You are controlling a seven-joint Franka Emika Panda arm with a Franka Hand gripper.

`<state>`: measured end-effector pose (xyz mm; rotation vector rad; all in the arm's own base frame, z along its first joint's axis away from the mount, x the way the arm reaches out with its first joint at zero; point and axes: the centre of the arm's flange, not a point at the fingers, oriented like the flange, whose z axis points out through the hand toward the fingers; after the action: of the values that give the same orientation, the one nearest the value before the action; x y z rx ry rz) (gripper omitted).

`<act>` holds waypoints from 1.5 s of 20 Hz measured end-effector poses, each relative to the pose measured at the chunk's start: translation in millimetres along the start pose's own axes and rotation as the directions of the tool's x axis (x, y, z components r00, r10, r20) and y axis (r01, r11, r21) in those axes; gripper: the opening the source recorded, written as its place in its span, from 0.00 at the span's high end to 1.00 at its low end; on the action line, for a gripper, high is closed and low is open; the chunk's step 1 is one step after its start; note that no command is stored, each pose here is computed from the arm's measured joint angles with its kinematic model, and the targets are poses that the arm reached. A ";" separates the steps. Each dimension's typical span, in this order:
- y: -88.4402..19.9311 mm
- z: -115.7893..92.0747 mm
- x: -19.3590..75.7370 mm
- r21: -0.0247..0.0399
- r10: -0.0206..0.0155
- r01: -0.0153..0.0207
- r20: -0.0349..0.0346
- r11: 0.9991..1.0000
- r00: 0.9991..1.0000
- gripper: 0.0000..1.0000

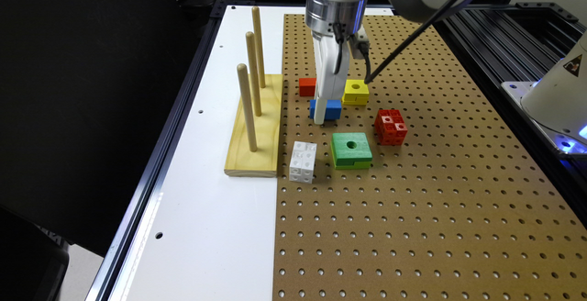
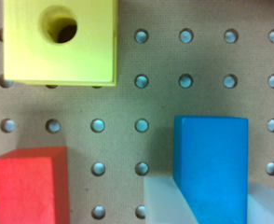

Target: Pick up narrow blue stick.

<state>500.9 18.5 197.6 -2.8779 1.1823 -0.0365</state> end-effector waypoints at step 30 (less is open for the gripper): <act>0.0 -93.0 -2.2 -0.005 -0.004 0.004 -0.001 1.000 1.000 1.00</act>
<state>496.3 18.3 290.5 -2.8852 1.1792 -0.0355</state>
